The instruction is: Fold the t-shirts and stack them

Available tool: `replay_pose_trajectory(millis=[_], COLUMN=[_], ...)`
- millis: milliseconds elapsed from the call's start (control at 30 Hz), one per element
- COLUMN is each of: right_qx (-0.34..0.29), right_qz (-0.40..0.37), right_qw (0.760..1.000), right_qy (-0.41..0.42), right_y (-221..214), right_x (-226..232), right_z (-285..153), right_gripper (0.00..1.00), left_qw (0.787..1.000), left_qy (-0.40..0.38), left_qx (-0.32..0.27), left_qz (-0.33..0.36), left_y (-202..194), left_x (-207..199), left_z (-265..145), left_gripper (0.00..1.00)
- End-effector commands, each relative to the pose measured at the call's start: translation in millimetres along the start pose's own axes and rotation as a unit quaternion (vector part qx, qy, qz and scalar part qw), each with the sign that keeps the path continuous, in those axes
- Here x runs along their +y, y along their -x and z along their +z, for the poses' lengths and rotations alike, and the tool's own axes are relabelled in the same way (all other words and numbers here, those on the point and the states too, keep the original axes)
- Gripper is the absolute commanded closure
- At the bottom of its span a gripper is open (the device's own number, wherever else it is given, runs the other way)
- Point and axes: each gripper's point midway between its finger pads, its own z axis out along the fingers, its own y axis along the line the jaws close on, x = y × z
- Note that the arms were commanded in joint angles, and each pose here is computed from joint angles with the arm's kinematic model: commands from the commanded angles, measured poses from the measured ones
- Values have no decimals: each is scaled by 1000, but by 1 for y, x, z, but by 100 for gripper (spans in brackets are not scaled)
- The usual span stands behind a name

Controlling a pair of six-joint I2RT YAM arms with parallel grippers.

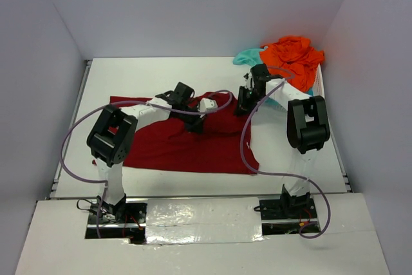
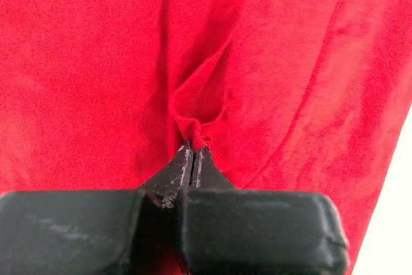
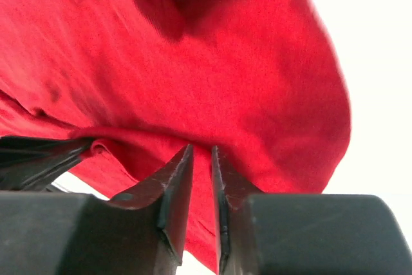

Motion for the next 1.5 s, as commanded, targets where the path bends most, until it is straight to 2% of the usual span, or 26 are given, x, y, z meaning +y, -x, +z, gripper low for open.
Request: replay_pose_trajectory(millis=[0,167,300,333,400,433,533,633,767,833,1033,1067,1100,1200,1267,1300,1333,1367,1400,1433,1467], right_qx=[-34,-73,-76,-57,-73,-58,-53,-37,-14,-14,-23,-17,-23,-18,-14,-20,-42,-44,-59,-63,-74], right_qz=[-7,-35,-73,-79,-105,-102,-117,-139,-173,-175,-182,-180,-180,-165,-150,-143,-136,-129,-122,-116,-112], right_qw=[999,997,994,995,992,993,990,986,978,979,980,981,981,985,988,989,990,991,991,991,991], right_qy=[4,1,-7,-10,13,19,56,89,113,107,83,74,74,55,32,20,19,7,-10,-22,-27], right_y=[31,45,21,-1,-14,-33,-56,-75,-101,-100,-64,-62,-54,-47,-45,-46,-41,-47,-46,-50,-56], right_x=[12,21,23,20,35,31,50,68,85,85,92,88,93,87,78,71,76,66,61,56,54], right_z=[-14,-37,-46,-39,-48,-41,-38,-35,-21,-13,13,21,20,31,31,28,14,11,3,-5,-21], right_gripper=[71,66,65,68,71,75,80,91,97,100,100,100,100,100,100,100,94,87,69,61,54], left_qw=[995,989,983,981,978,975,971,966,966,965,965,965,965,965,964,963,956,956,956,956,956], left_qy=[-4,3,12,14,13,12,16,31,28,27,30,32,34,47,64,81,90,101,111,119,126], left_qx=[-31,-41,-45,-50,-54,-54,-51,-61,-60,-61,-59,-58,-57,-59,-66,-66,-69,-77,-77,-76,-80], left_qz=[-92,-142,-176,-189,-202,-214,-232,-249,-251,-254,-254,-254,-253,-251,-249,-247,-270,-266,-262,-258,-253], left_y=[4,-4,-7,-5,-4,-5,-9,-13,-16,-16,-15,-16,-16,-12,-6,-4,-2,8,12,16,29], left_x=[8,13,16,18,20,21,25,31,31,31,32,34,34,39,51,59,65,75,81,85,90], left_z=[-5,-9,-10,-10,-10,-9,-8,-15,-16,-15,-15,-16,-17,-22,-28,-31,-36,-42,-47,-53,-63], left_gripper=[98,96,93,93,92,89,85,85,84,84,81,79,69,52,49,42,40,34,23,16,14])
